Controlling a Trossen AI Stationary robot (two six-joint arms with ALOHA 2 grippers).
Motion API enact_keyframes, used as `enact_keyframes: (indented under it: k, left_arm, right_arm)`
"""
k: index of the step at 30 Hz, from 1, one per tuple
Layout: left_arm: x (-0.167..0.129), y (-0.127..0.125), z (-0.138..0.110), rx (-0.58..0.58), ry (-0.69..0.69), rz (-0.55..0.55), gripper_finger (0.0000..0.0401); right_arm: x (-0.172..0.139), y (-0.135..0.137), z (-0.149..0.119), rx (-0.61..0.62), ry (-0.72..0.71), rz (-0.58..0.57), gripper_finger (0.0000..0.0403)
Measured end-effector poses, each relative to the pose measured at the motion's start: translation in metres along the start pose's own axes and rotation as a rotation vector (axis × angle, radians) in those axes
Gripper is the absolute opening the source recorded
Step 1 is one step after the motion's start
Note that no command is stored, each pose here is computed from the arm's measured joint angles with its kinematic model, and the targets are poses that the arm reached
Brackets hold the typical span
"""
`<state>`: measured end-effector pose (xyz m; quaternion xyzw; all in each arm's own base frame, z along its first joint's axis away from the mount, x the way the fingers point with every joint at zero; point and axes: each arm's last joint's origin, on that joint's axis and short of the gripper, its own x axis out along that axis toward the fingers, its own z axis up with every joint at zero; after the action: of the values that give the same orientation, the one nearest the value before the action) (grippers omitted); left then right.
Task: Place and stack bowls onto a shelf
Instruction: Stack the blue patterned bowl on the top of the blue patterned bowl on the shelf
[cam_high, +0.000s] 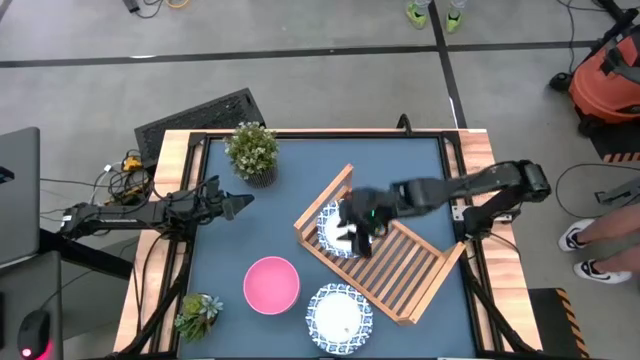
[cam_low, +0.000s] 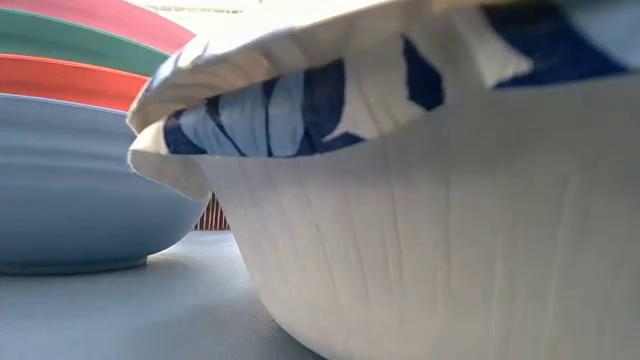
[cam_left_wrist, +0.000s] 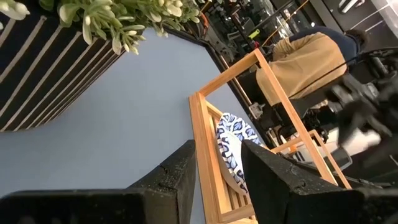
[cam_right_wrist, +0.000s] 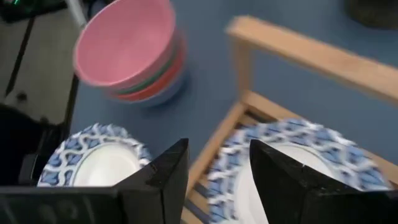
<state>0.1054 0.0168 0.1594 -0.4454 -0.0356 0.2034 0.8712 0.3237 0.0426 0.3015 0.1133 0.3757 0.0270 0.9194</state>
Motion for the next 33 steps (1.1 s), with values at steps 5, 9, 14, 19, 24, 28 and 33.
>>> enact_keyframes:
  k: [5, 9, 14, 19, 24, 28, 33]
  left_arm:
    - [0.0, 0.0, 0.0, 0.001, -0.001, 0.0, 0.0112]
    - [0.0, 0.0, 0.0, 0.006, -0.002, 0.001, 0.0112]
    - [0.0, 0.0, 0.0, 0.007, -0.005, 0.003, 0.0112]
    - [0.0, 0.0, 0.0, 0.011, -0.009, 0.009, 0.0112]
    - [0.001, 0.001, -0.001, 0.012, -0.001, 0.023, 0.0112]
    - [0.002, 0.002, -0.002, 0.006, 0.007, 0.034, 0.0112]
    - [0.003, 0.003, -0.003, 0.009, 0.028, 0.039, 0.0112]
  right_arm:
    - [0.037, 0.042, -0.019, -0.124, 0.052, 0.056, 0.0185]
    - [0.065, 0.062, -0.034, -0.191, 0.093, 0.089, 0.0185]
    - [0.096, 0.072, -0.039, -0.26, 0.143, 0.1, 0.0185]
    - [0.112, 0.078, -0.033, -0.376, 0.168, 0.13, 0.0185]
    - [0.123, 0.081, -0.032, -0.459, 0.2, 0.166, 0.0185]
    - [0.133, 0.082, -0.035, -0.501, 0.212, 0.191, 0.0185]
    - [0.147, 0.084, -0.042, -0.5, 0.227, 0.219, 0.0185]
